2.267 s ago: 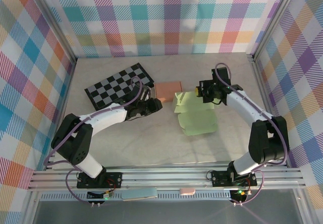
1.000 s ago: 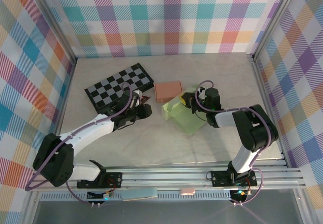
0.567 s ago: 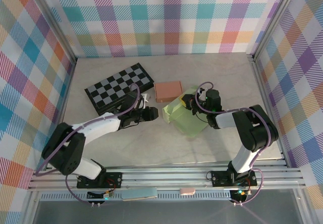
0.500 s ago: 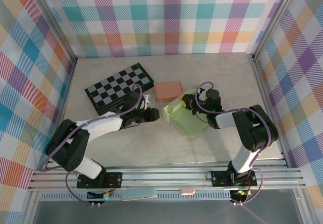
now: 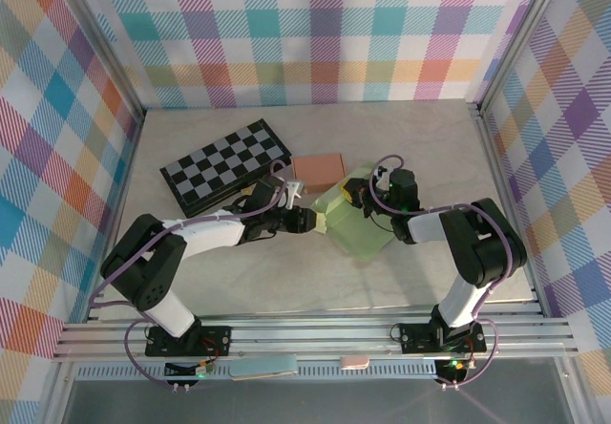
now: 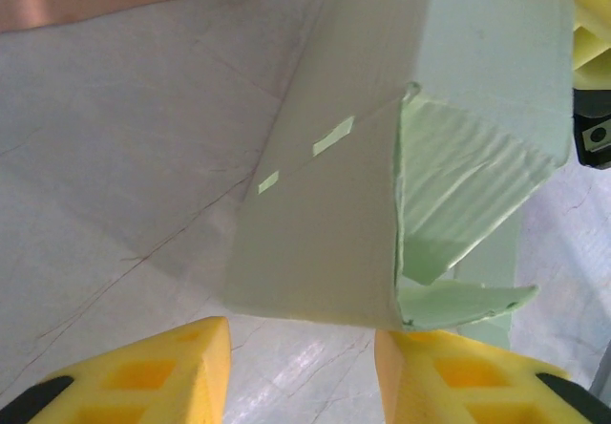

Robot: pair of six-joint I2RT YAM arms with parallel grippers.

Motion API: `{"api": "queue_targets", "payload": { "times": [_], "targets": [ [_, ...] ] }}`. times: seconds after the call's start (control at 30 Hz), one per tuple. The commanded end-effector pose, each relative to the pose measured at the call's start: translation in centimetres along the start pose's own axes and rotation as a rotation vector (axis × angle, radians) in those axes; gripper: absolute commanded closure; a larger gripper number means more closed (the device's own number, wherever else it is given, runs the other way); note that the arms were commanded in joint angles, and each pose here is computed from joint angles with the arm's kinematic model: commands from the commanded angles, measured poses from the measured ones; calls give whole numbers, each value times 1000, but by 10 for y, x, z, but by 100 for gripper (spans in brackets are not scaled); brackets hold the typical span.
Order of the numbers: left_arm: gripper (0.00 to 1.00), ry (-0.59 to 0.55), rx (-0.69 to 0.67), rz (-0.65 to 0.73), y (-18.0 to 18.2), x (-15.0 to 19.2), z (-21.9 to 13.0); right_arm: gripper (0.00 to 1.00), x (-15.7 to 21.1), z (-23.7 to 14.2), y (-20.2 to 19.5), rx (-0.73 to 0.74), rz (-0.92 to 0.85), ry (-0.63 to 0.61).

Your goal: Fold the paper box

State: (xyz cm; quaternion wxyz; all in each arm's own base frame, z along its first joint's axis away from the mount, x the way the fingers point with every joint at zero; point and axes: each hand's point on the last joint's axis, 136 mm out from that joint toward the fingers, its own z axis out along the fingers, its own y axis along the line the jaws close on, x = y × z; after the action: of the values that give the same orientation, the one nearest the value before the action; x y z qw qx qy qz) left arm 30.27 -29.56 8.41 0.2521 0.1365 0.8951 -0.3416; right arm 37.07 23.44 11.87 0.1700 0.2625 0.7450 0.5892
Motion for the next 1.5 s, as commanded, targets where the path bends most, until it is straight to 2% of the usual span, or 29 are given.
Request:
{"api": "queue_targets", "payload": {
  "times": [0.0,0.53,0.93,1.07,1.47],
  "targets": [
    [57,-38,23,55,-11,-16,3,100,-3,2,8,-32,-11,2],
    [56,-63,19,86,-32,-22,18,100,-7,4,15,-56,12,-19],
    [57,-149,-84,59,-22,-27,27,100,-5,7,9,-94,29,-69],
    [61,-173,-100,62,-20,-30,26,100,-2,8,7,-89,33,-82],
    [66,-189,-167,71,-7,-28,36,100,3,11,1,-80,10,-123]
  ]
}}
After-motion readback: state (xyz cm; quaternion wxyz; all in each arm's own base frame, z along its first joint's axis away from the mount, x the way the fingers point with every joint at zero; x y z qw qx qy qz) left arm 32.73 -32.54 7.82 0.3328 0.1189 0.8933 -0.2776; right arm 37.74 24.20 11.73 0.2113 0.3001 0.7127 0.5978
